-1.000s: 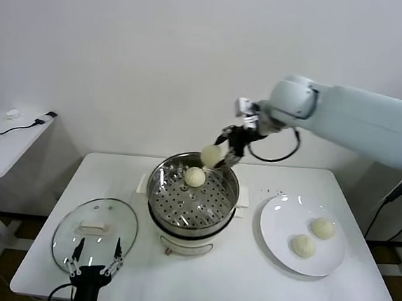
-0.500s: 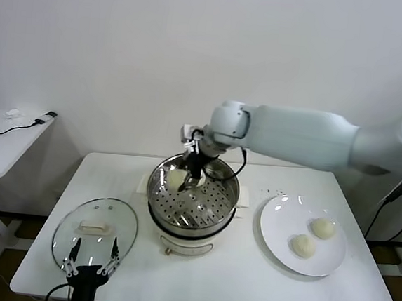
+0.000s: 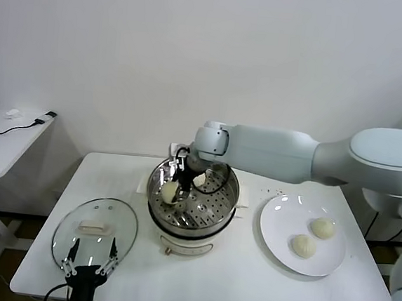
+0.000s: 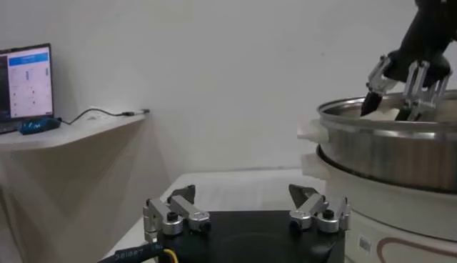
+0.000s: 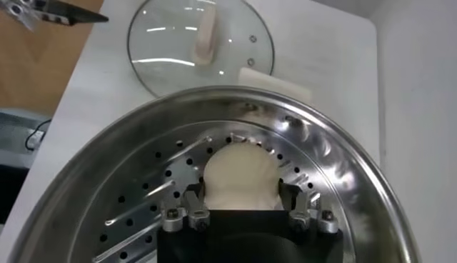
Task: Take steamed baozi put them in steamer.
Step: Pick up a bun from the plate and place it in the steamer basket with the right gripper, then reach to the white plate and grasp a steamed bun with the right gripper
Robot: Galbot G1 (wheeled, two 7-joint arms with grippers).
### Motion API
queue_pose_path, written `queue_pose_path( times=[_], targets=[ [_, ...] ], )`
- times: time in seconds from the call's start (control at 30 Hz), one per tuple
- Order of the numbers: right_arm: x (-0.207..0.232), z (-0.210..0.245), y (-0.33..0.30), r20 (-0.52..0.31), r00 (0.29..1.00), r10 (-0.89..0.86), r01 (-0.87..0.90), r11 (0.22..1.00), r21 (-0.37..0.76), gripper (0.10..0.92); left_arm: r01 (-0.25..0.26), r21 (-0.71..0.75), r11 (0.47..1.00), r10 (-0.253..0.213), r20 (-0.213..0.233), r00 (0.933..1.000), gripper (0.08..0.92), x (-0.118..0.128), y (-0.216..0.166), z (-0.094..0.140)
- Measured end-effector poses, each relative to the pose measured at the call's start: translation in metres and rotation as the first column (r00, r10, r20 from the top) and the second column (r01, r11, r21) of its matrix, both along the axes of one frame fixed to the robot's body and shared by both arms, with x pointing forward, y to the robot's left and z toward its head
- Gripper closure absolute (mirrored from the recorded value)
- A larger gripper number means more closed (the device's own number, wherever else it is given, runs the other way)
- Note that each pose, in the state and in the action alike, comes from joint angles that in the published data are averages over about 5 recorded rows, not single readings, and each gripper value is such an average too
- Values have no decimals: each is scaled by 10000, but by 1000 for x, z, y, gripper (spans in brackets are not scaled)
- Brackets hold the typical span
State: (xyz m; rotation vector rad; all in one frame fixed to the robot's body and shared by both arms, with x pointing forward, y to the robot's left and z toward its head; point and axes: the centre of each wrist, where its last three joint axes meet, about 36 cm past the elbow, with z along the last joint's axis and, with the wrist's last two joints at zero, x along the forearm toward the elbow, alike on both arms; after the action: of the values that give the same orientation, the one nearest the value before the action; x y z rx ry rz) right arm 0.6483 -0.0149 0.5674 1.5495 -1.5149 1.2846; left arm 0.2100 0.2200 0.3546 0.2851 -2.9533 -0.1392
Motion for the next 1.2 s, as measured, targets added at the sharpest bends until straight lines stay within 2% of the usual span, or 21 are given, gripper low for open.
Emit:
queue_pose_path(
  times=[0.2,0.33,0.5,0.7,0.83,1.0,1.2],
  targets=[
    [0,-4,1,131,9999,58,-59,9999,102,209,-21,-6,10000,21,20,10000,177,0,0,0],
    [2,5,-5,254,9994,232,-235,9997,116,200,-20,-8,10000,20,50,10000,177,0,0,2],
    [12,42,-33,453,9977,502,-507,9987,98,200,22,-39,10000,-22,96,10000,177,0,-3,3],
    [22,98,-105,582,9969,532,-524,9985,-154,200,46,-62,10000,-45,109,9999,177,1,-4,4],
    [19,119,-171,490,9983,303,-276,9982,-539,200,50,-75,10000,-49,132,9999,177,3,-3,5],
    [1,111,-252,123,9997,-215,227,9940,-1070,200,23,-121,9999,-21,158,9999,177,4,-5,5],
    [-28,71,-322,-325,9959,-849,788,9846,-1564,200,-52,-138,9999,53,140,9999,177,4,-5,5]
  ],
)
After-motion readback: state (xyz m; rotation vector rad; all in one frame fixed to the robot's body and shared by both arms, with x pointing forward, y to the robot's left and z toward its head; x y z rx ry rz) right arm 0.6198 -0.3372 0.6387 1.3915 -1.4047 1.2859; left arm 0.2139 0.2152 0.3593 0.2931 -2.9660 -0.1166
